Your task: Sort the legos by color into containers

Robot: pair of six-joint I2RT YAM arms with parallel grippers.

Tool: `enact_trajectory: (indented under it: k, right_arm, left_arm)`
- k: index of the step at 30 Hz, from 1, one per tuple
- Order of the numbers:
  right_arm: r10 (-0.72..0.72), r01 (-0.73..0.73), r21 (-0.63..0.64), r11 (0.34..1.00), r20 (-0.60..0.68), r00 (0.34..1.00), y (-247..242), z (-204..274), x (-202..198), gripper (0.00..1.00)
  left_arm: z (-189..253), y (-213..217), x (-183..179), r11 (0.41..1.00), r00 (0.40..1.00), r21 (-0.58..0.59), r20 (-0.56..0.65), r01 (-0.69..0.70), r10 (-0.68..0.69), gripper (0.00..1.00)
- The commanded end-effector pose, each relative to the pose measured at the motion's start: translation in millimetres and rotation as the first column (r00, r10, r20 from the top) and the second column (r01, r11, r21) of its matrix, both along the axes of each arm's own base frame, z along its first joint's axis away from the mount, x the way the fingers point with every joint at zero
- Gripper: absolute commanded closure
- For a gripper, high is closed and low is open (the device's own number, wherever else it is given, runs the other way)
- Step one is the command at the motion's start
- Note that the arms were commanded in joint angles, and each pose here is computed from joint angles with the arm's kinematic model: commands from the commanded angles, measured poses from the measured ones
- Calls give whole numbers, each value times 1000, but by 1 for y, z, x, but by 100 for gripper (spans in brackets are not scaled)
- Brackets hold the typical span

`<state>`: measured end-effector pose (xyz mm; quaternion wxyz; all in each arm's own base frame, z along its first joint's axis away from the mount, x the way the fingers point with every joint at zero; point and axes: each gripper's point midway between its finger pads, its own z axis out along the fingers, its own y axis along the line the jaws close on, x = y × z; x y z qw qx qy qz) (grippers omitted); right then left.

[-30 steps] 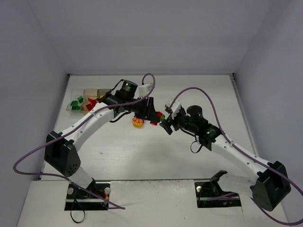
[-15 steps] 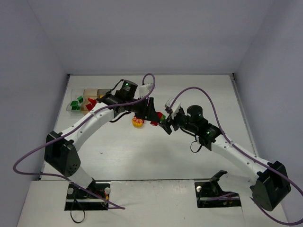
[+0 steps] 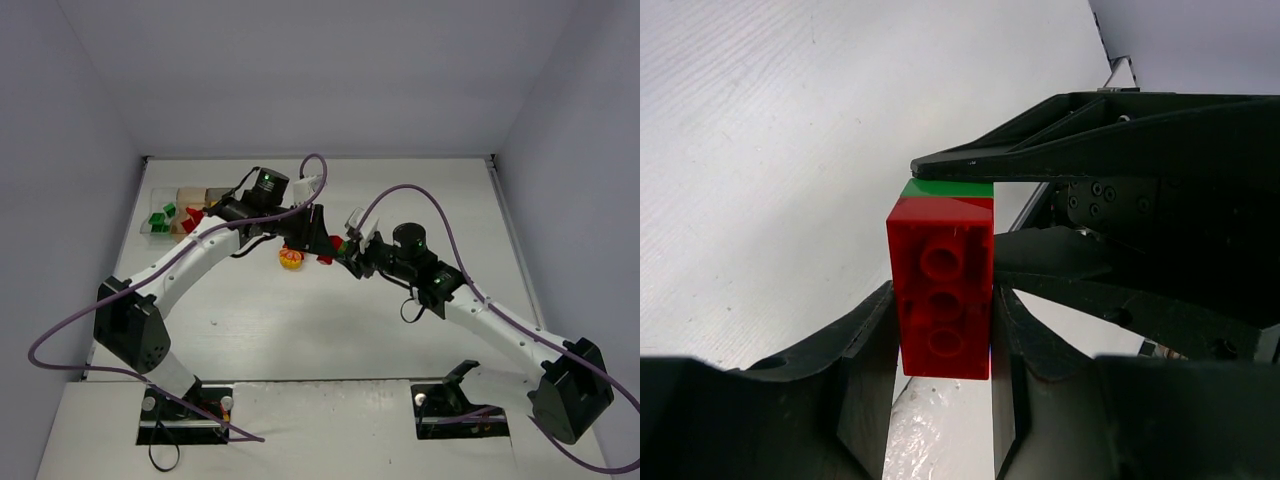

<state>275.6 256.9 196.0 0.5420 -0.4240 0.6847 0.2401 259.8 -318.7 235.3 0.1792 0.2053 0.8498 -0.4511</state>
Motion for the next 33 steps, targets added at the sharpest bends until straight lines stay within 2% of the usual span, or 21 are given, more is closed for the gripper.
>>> enact_trajectory:
  k: [1,5,11,14,16,18,19,22,23,24,25,27,29,33]
  right_arm:
    - [-8,0,78,997,104,995,7,32,12,100]
    - [-18,13,55,998,88,996,2,18,10,100]
    - [-27,26,12,1000,41,999,-4,-10,5,100]
    - [-34,34,1,999,20,999,-7,-18,2,100]
    - [-37,37,-2,999,18,999,-8,-19,1,100]
    - [-35,35,-3,999,18,999,-8,-16,1,100]
    - [-34,34,-8,999,14,999,-8,-16,1,100]
    - [-32,32,-4,999,23,999,-8,-10,1,100]
    - [-26,26,-7,1000,24,999,-7,-10,1,100]
    - [-21,22,-8,1000,24,999,-6,-9,1,100]
    - [-19,20,-10,1000,22,1000,-6,-9,0,100]
    - [-19,19,-7,1000,23,1000,-7,-8,-1,100]
    - [-16,16,-5,1000,21,1000,-7,-9,-2,100]
    - [-13,14,-4,1000,10,1000,-8,-11,-4,100]
  left_arm:
    - [20,2,-2,998,998,-45,52,33,-31,98]
    - [26,19,11,999,998,-44,66,-9,12,98]
    - [47,68,44,988,984,-65,102,-139,145,98]
    - [53,111,69,961,953,-52,126,-271,276,98]
    - [45,139,82,929,921,14,133,-370,365,98]
    - [19,197,110,807,826,188,204,-560,526,98]
    - [9,236,125,670,733,297,304,-680,609,98]
    - [-9,298,151,464,596,382,406,-799,693,97]
    - [-20,313,159,416,577,415,420,-809,701,97]
    - [-25,319,165,396,571,432,429,-810,700,97]
    - [-29,343,170,347,537,445,428,-825,727,97]
    - [-34,357,189,332,539,464,438,-821,719,96]
    - [-38,374,208,299,521,470,465,-831,716,91]
    - [-48,389,235,283,518,486,461,-827,721,84]
